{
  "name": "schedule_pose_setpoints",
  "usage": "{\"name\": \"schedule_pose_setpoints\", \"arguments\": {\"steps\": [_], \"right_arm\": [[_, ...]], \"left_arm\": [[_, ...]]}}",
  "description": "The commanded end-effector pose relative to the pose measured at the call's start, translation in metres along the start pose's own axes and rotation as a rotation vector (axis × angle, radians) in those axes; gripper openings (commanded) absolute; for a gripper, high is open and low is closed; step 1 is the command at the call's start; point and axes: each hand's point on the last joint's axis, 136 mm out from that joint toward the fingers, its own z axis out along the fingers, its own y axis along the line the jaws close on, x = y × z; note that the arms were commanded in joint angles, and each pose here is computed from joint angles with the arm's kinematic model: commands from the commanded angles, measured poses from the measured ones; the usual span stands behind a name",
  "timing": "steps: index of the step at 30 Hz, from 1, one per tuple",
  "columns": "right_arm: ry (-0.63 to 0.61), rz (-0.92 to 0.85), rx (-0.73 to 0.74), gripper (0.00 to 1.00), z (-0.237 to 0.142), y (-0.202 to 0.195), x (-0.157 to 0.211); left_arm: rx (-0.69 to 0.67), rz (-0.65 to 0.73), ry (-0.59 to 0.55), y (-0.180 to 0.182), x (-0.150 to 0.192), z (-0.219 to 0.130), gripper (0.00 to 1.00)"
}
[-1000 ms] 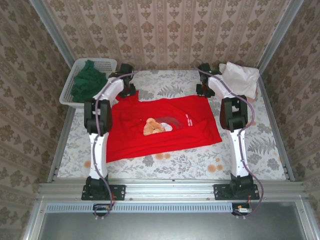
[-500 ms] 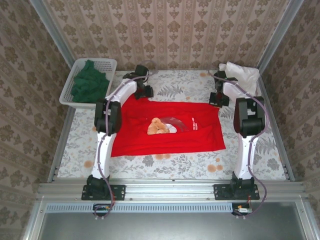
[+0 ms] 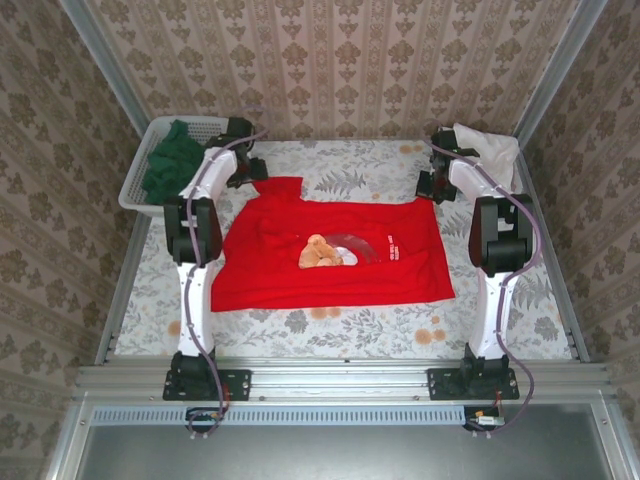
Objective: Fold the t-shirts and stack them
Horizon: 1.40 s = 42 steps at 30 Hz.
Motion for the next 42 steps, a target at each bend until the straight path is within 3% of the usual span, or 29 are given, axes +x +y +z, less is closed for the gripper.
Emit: {"name": "schedule_pose_setpoints", "arguments": {"steps": [1, 10, 16, 24, 30, 42], "right_arm": [[-0.005, 0.004, -0.031, 0.00, 0.004, 0.009, -0.004], [-0.001, 0.000, -0.027, 0.00, 0.009, 0.008, -0.001], [-0.029, 0.001, -0.046, 0.00, -0.003, 0.011, -0.008], [-0.072, 0.009, -0.081, 0.00, -0.026, 0.013, -0.008], [-0.106, 0.024, -0.167, 0.00, -0.042, 0.022, -0.004], [-0.093, 0.065, -0.238, 0.00, -0.045, 0.019, 0.032]], "left_arm": [[0.022, -0.034, 0.007, -0.012, -0.002, 0.018, 0.64], [0.127, -0.064, 0.002, -0.036, -0.002, 0.043, 0.40], [0.156, -0.044, -0.017, -0.039, -0.012, 0.028, 0.00], [0.178, 0.037, -0.140, -0.039, -0.036, -0.063, 0.00], [0.215, 0.105, -0.246, -0.044, -0.032, -0.126, 0.00], [0.253, 0.082, -0.276, -0.012, 0.074, -0.164, 0.00]]}}
